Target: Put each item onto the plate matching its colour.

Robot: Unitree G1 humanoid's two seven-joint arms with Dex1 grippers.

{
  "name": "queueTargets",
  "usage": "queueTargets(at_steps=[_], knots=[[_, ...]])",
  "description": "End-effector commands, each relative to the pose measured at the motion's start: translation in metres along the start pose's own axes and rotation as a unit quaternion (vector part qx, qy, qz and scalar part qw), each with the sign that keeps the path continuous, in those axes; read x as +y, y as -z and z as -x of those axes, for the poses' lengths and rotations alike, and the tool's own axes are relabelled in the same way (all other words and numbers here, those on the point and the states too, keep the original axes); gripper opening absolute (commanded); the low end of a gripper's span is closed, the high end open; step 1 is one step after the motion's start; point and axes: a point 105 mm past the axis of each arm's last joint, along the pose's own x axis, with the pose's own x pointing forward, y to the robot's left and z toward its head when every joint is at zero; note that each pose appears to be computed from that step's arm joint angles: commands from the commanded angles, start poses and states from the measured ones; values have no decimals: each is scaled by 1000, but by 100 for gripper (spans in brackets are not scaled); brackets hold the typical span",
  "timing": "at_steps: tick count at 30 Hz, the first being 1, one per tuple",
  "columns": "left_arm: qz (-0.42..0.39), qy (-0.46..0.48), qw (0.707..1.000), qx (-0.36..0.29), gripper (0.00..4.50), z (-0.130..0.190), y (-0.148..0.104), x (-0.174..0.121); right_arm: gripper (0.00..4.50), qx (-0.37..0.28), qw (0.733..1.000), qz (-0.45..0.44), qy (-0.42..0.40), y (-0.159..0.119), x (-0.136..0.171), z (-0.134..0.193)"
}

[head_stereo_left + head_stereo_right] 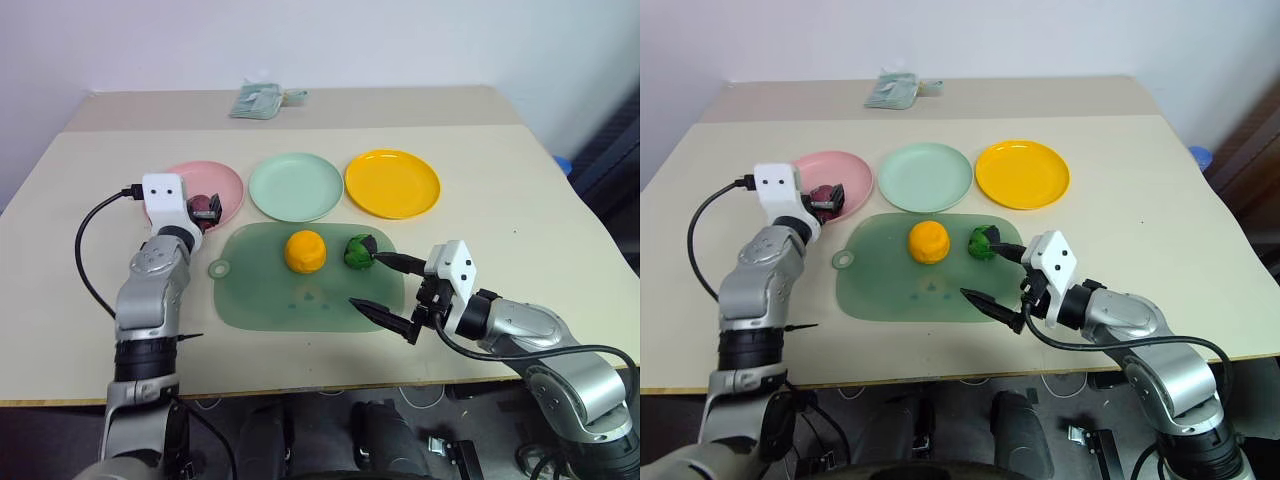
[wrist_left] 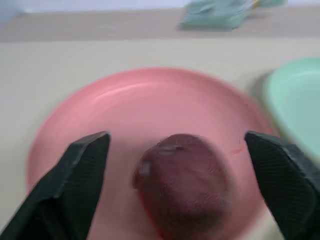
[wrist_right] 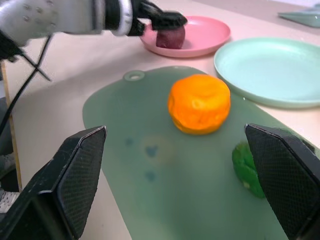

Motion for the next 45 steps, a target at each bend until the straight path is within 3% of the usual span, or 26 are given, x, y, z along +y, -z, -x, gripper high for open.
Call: queueTargets(at_steps=[1,10,28,35,45], knots=[[-21,60,997,-41,442,31,-19,2,450,-27,999,25,17,-18,-6,-2],[-70,189,979,-6,442,80,-3,-16,450,-39,999,36,5,-28,-16,-26],[-102,285,953,19,442,108,11,-23,450,-7,995,95,-38,-32,-5,-91],[-122,368,921,32,442,139,15,-29,450,39,997,62,1,-22,-13,-120],[-125,385,914,40,442,152,19,-37,450,86,996,30,11,1,-17,-127]])
